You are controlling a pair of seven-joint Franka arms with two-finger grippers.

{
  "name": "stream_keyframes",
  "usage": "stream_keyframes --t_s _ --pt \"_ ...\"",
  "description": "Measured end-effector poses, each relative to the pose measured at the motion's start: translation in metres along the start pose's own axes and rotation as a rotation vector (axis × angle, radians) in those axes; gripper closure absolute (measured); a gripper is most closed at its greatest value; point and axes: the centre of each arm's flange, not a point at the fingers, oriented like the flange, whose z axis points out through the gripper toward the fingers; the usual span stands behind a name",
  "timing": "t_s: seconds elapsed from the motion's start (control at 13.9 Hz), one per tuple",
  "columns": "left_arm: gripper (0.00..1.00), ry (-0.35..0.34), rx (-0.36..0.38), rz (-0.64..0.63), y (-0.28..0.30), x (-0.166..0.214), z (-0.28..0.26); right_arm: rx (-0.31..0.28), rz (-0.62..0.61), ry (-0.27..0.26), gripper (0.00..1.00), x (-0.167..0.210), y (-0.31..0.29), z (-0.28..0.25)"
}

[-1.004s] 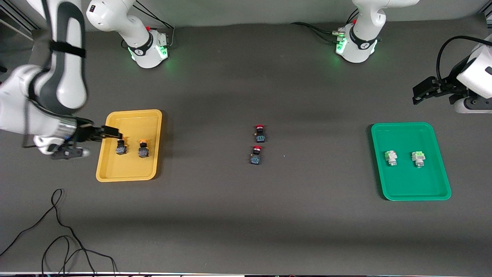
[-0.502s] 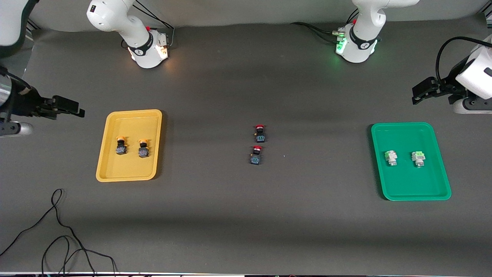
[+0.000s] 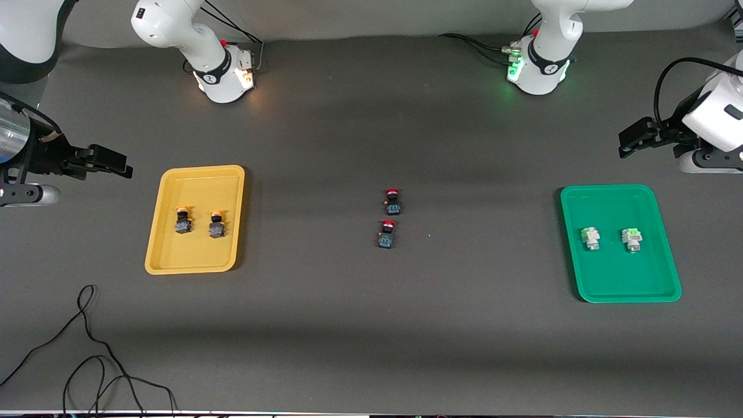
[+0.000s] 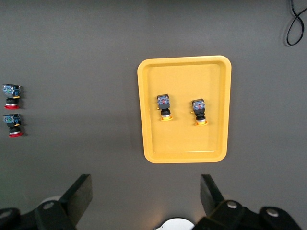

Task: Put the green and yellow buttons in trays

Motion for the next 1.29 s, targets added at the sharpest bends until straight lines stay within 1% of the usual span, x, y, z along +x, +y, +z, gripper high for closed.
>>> stream_keyframes --t_s 0.22,0.43,0.65,0.86,1.08,1.29 --pt "0.00 -0.002 0.000 0.000 0.000 0.000 0.001 -0.003 -0.001 -0.003 0.00 -0.001 -0.001 0.000" --pt "0.00 -0.003 0.001 0.000 0.000 0.000 0.001 -0.027 0.002 -0.017 0.00 -0.002 0.000 0.001" --pt "0.00 -0.008 0.001 0.000 0.000 -0.001 0.002 -0.035 -0.005 -0.023 0.00 -0.001 -0.003 0.003" --pt "0.00 -0.010 0.001 0.000 0.000 -0.001 0.003 -0.034 -0.008 -0.048 0.00 0.009 -0.001 0.013" --pt "0.00 -0.012 0.001 0.000 0.000 -0.001 0.003 -0.036 -0.007 -0.088 0.00 0.022 0.015 0.013" --pt "0.00 -0.013 0.001 0.000 0.000 -0.001 0.003 -0.053 -0.028 -0.104 0.00 0.029 0.023 0.012"
